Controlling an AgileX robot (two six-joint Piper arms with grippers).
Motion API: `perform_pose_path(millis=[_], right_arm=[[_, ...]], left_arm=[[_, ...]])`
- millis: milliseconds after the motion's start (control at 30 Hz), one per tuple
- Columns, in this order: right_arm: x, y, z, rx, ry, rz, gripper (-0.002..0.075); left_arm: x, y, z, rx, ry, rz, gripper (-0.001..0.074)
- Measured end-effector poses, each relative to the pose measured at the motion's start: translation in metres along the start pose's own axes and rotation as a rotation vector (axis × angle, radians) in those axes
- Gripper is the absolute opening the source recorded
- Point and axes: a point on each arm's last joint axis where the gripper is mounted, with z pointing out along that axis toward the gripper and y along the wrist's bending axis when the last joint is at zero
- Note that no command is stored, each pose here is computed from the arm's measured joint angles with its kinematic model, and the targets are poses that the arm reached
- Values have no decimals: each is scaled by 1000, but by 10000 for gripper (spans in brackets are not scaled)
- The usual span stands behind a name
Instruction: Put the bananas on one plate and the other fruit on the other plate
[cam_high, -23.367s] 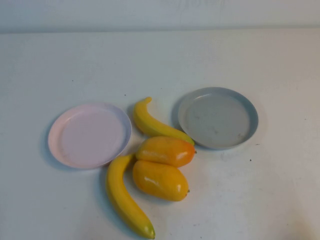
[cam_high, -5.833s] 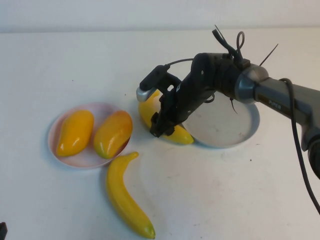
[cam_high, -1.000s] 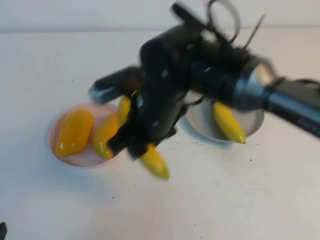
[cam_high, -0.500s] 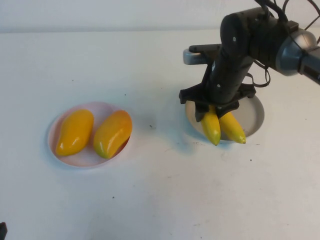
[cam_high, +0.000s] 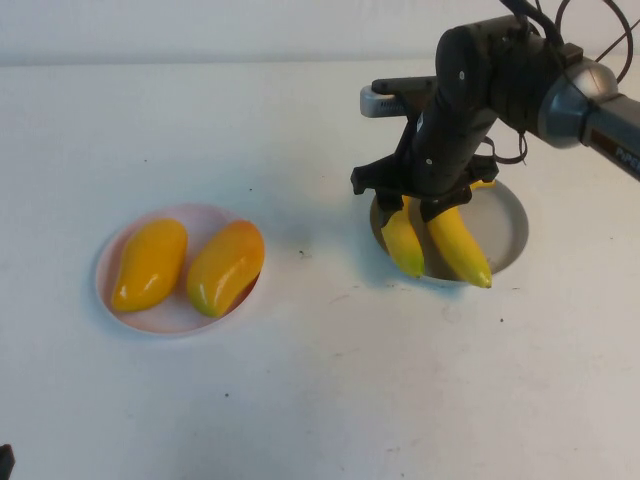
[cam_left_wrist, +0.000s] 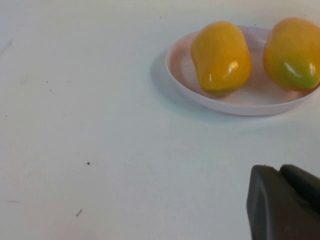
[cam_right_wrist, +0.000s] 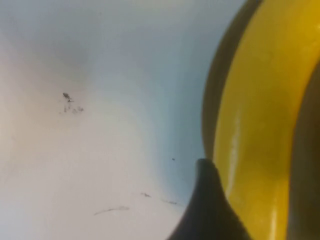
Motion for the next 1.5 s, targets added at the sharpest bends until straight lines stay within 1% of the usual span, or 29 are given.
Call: perform_pose_path(millis=[100,233,300,367,467,667,733,867,1067,1167,1333,1500], right_arm=[[0,0,-1,2,6,0,432],[2,0,-3,10,38,-1,439],[2,0,-8,11,51,-1,435],[-1,1,-12,7,38,-2,410],[-4,3,-19,-8,18,-23,326],[0,11,-41,-94,4,-105,62],[7,11,-53,-113,3,-131,18],[33,6,-84,-116,6,-150,-6],[95,-7,-135,-119,15,-161,-14],[115,-13,-158,-114,-25,-198,-15],[137,-21,-176,-96,-56,-268,-15],[157,-30,-169,-71,-49,-279,-15]], left_arm=[[0,0,0,0,0,0,1],[0,0,0,0,0,0,1],[0,0,0,0,0,0,1],[0,0,0,0,0,0,1],[0,0,0,0,0,0,1],[0,0,0,0,0,0,1],[0,0,0,0,0,0,1],[0,0,0,0,0,0,1],[0,0,0,0,0,0,1],[0,0,0,0,0,0,1],[0,0,0,0,0,0,1],[0,0,0,0,0,0,1]])
